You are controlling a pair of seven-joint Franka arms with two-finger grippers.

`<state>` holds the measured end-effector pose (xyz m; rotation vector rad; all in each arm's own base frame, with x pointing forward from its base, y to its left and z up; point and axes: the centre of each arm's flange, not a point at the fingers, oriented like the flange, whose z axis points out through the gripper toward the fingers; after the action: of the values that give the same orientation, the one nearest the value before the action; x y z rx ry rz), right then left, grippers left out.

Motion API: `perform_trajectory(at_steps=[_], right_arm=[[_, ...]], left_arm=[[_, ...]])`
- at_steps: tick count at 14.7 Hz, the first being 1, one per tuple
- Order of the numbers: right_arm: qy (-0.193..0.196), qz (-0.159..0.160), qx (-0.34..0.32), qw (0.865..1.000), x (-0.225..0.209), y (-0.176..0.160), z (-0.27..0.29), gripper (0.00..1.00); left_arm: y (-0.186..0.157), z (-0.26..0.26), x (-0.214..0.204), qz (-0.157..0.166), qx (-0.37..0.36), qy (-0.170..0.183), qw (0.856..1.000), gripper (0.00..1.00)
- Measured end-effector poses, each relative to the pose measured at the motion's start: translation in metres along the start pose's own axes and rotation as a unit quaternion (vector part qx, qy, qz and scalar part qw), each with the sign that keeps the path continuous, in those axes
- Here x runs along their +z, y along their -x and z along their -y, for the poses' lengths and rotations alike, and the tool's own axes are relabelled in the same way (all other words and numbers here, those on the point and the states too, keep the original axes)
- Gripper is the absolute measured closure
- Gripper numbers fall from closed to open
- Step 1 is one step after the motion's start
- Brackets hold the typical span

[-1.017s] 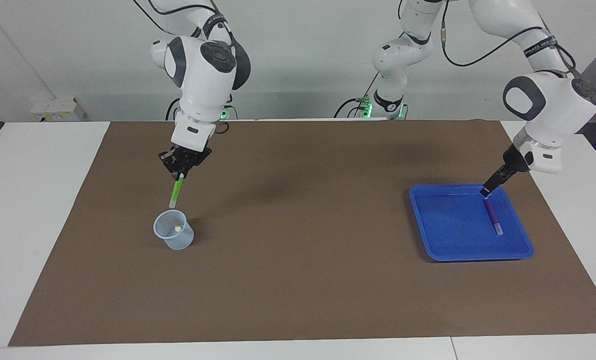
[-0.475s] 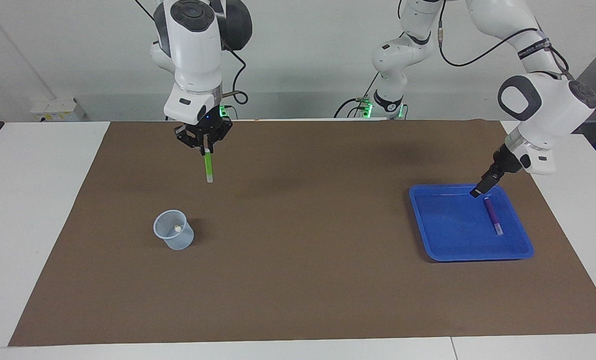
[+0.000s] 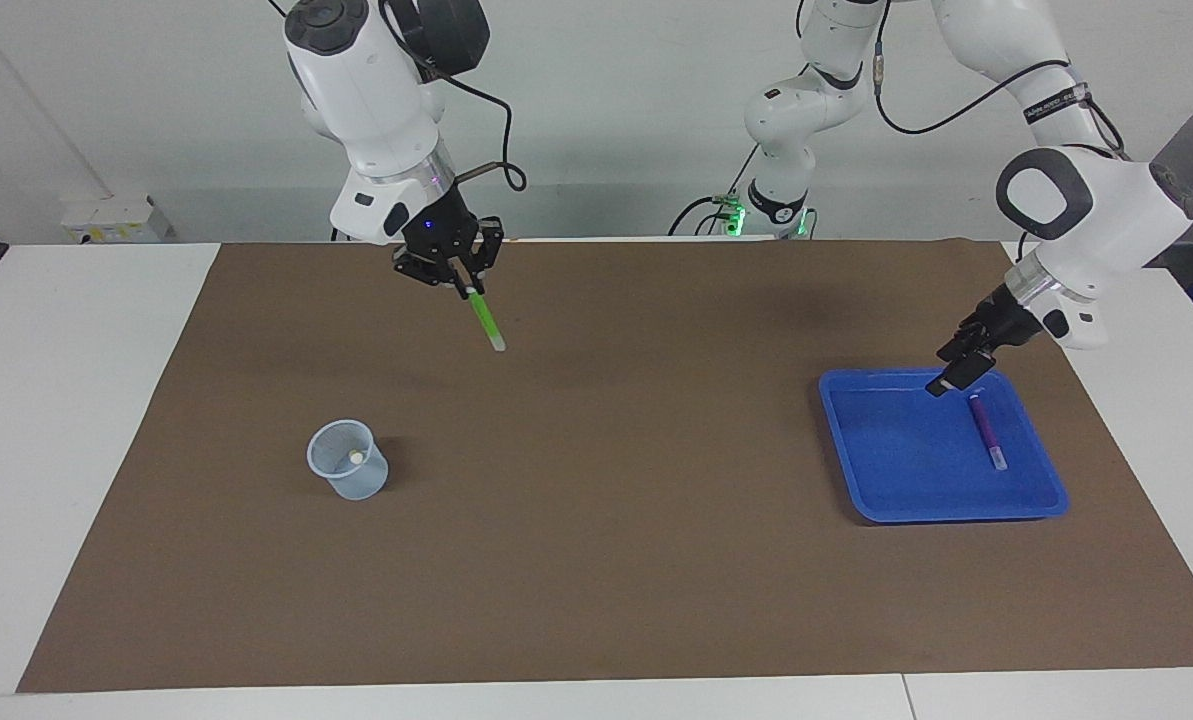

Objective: Right arm passes pens to left for tray arrangement
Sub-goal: 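Withdraw the left gripper while the right gripper returns toward the cup, then hold out the green pen with the right gripper while the left gripper approaches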

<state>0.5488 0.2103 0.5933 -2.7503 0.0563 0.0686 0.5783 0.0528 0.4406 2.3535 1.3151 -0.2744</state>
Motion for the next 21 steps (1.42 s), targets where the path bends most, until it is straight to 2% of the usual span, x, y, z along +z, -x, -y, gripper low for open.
perform_trajectory(at_steps=[2, 4, 6, 9, 14, 21], right_arm=[[-0.067, -0.010, 0.076, 0.995, 0.001, -0.003, 0.015, 0.83], [-0.137, -0.025, 0.134, 0.981, 0.011, -0.003, 0.046, 0.83], [-0.175, -0.042, 0.176, 0.968, 0.032, 0.003, 0.084, 0.83], [-0.209, -0.031, 0.223, 0.952, 0.059, 0.007, 0.114, 0.83], [-0.260, -0.002, 0.268, 0.928, 0.061, -0.005, 0.108, 0.83], [-0.273, -0.020, 0.270, 0.923, 0.098, -0.012, 0.134, 0.83]], left_arm=[[0.017, -0.015, -0.001, 0.033, -0.065, 0.023, 0.997, 0.01], [0.031, -0.029, -0.001, 0.062, -0.121, 0.045, 0.990, 0.01], [0.042, -0.038, 0.000, 0.076, -0.156, 0.051, 0.984, 0.01], [0.052, -0.047, 0.000, 0.088, -0.193, 0.054, 0.976, 0.03], [0.070, -0.065, -0.006, 0.108, -0.241, 0.063, 0.962, 0.05], [0.093, -0.082, -0.009, 0.114, -0.274, 0.059, 0.953, 0.07]])
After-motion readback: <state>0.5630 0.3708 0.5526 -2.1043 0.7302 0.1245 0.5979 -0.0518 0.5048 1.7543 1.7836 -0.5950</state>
